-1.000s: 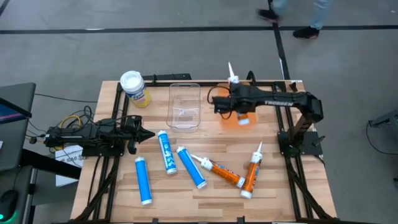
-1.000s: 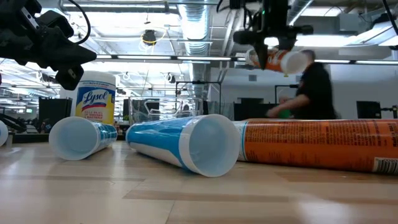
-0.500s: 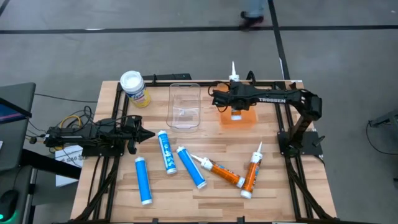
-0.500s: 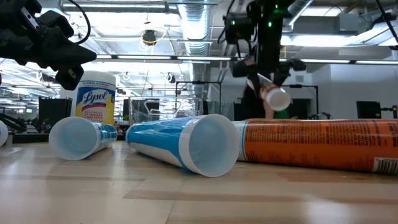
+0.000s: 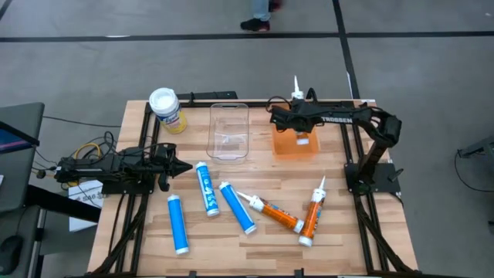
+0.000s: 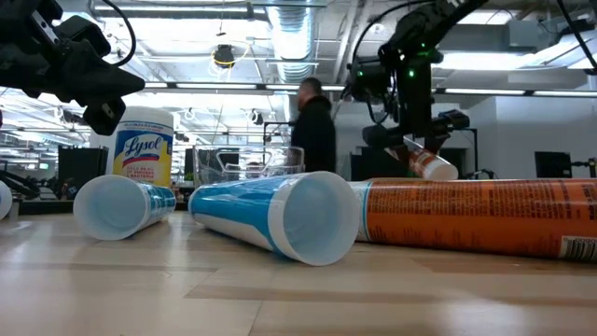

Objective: Pick & place silicon tubes, Sealant and Lysol wipes
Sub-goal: Put the middle orange sealant into the orange bin

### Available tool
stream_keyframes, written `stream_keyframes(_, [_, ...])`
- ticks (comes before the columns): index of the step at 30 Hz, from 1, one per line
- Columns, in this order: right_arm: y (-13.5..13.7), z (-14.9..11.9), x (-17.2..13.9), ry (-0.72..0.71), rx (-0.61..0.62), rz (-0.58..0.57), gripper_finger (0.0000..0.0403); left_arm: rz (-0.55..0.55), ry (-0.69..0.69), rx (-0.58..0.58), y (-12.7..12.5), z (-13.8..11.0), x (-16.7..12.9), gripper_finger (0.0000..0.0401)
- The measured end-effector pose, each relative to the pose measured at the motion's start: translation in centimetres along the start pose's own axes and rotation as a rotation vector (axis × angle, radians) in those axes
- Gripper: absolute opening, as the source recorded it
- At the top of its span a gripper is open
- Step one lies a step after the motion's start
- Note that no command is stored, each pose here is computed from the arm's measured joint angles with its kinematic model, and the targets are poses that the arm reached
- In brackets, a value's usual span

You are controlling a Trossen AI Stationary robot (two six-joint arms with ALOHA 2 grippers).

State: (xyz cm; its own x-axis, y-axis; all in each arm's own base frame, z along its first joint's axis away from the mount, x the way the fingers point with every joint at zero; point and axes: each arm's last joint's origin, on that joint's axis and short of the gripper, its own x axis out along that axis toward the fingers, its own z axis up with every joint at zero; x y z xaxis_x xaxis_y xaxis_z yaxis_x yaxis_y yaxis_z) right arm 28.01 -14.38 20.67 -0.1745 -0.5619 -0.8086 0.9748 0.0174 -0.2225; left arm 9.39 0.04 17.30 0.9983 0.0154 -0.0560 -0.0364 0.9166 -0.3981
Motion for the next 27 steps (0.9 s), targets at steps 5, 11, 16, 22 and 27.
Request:
stream_keyframes(5, [-0.5,-0.3,1.5,0.026,-0.055,-0.010,0.0197,0.000,0.000,0.000,0.0,0.0,0.0,0.0000])
stream_keyframes(11, [-0.9,-1.3,2.9,0.054,-0.062,-0.015,0.0193,0.000,0.000,-0.001,0.0,0.0,0.0,0.0000])
stream_keyframes(16, [-0.8,-1.9,3.5,0.044,-0.065,0.012,0.0203,0.000,0.000,-0.001,0.0,0.0,0.0,0.0000])
stream_keyframes(22, [-0.9,-2.4,4.0,0.050,-0.066,0.008,0.0208,0.000,0.000,-0.003,0.0,0.0,0.0,0.0000])
stream_keyframes(27, [-1.2,-2.8,4.4,0.059,-0.080,-0.006,0.0207,0.000,0.000,-0.003,0.0,0.0,0.0,0.0000])
